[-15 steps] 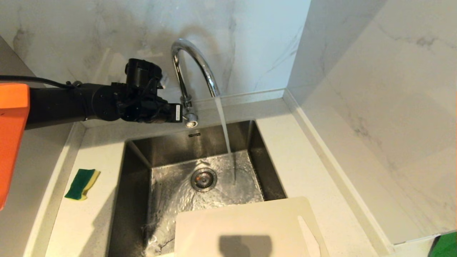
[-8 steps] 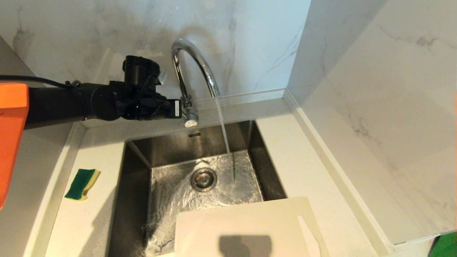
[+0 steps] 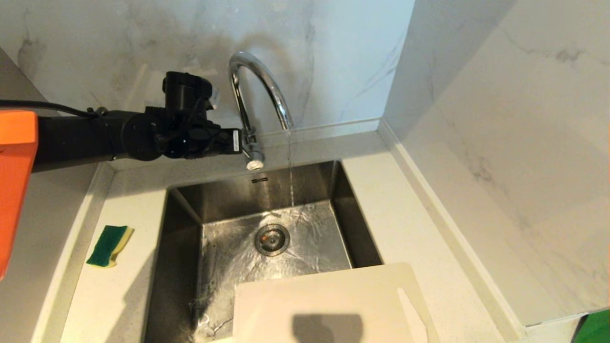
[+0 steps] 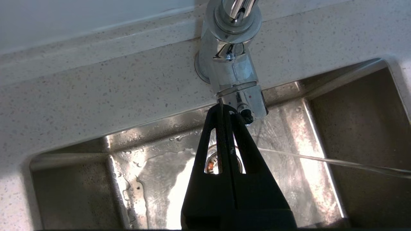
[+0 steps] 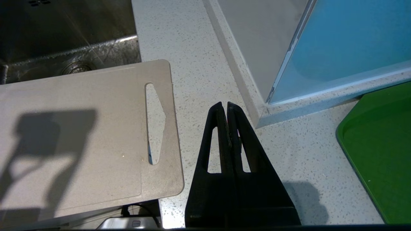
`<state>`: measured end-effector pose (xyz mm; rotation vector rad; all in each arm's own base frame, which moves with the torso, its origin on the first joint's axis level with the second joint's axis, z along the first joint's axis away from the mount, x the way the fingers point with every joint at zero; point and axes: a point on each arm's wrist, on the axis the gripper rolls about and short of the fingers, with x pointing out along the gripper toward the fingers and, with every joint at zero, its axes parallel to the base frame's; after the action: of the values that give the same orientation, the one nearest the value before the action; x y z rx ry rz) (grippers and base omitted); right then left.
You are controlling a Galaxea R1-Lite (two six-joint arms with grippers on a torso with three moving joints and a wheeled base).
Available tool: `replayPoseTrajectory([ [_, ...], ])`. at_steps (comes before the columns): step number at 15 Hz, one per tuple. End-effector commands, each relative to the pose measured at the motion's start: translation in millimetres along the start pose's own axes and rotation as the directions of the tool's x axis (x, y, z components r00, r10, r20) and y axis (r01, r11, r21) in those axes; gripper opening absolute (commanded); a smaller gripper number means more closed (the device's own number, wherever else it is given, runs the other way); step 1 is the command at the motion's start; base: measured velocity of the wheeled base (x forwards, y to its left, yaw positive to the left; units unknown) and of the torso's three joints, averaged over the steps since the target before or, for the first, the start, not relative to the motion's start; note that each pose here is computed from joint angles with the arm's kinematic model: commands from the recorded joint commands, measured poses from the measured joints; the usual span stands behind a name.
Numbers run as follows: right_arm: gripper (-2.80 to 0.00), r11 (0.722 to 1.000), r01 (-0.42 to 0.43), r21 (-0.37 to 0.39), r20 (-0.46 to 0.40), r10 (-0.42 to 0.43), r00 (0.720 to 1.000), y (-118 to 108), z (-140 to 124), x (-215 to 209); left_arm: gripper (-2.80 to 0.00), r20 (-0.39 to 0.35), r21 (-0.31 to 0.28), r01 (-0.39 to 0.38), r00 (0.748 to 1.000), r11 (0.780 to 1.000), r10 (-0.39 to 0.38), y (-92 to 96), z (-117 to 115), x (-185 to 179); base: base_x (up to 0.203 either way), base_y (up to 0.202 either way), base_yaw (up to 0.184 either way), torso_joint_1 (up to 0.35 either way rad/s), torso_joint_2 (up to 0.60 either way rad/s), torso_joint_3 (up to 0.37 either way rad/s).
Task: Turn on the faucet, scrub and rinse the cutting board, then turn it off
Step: Turn off the tap
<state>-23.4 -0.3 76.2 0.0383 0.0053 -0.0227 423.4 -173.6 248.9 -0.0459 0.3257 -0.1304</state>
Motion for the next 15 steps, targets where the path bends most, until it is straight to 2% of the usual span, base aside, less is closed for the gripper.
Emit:
replayPoseTrajectory([
  [1, -2.8, 1.0, -0.001, 0.0, -0.001, 0.001, 1.0, 0, 0, 0, -2.8, -0.01, -0.001, -0.008, 1.0, 1.0, 0.008, -1.2, -1, -2, 0.0, 0.0, 0.0, 0.0, 0.0, 0.0],
  [2, -2.8, 1.0, 0.0, 0.0, -0.001, 0.0, 1.0, 0, 0, 0, -2.8, -0.021, 0.001, -0.013, 1.0, 1.0, 0.013, -2.0, 0, -5, 0.0, 0.0, 0.0, 0.0, 0.0, 0.0],
  [4, -2.8, 1.0, 0.0, 0.0, 0.0, 0.0, 1.0, 0, 0, 0, -2.8, -0.104, 0.021, -0.013, 0.995, 1.0, 0.015, -1.7, -4, -14, 0.0, 0.0, 0.0, 0.0, 0.0, 0.0],
  [6, -2.8, 1.0, -0.001, 0.0, -0.002, 0.001, 1.0, 0, 0, 0, -2.8, -0.131, 0.0, 0.0, 0.991, 1.0, 0.0, -4.7, -5, -18, 0.0, 0.0, 0.0, 0.0, 0.0, 0.0],
  [8, -2.8, 1.0, -0.001, 0.0, -0.002, 0.001, 1.0, 0, 0, 0, -2.8, -0.153, 0.005, 0.006, 0.988, 1.0, -0.006, -8.3, -8, -20, 0.0, 0.0, 0.0, 0.0, 0.0, 0.0],
  [11, -2.8, 1.0, 0.0, 0.0, -0.001, 0.0, 1.0, 0, 0, 0, -2.8, -0.138, -0.032, 0.014, 0.99, 0.999, -0.019, -13.0, -8, -18, 0.0, 0.0, 0.0, 0.0, 0.0, 0.0],
  [15, -2.8, 1.0, -0.001, 0.0, -0.002, 0.001, 1.0, 0, 0, 0, -2.8, -0.115, -0.041, 0.005, 0.993, 0.999, -0.01, -14.4, -12, -9, 0.0, 0.0, 0.0, 0.0, 0.0, 0.0],
])
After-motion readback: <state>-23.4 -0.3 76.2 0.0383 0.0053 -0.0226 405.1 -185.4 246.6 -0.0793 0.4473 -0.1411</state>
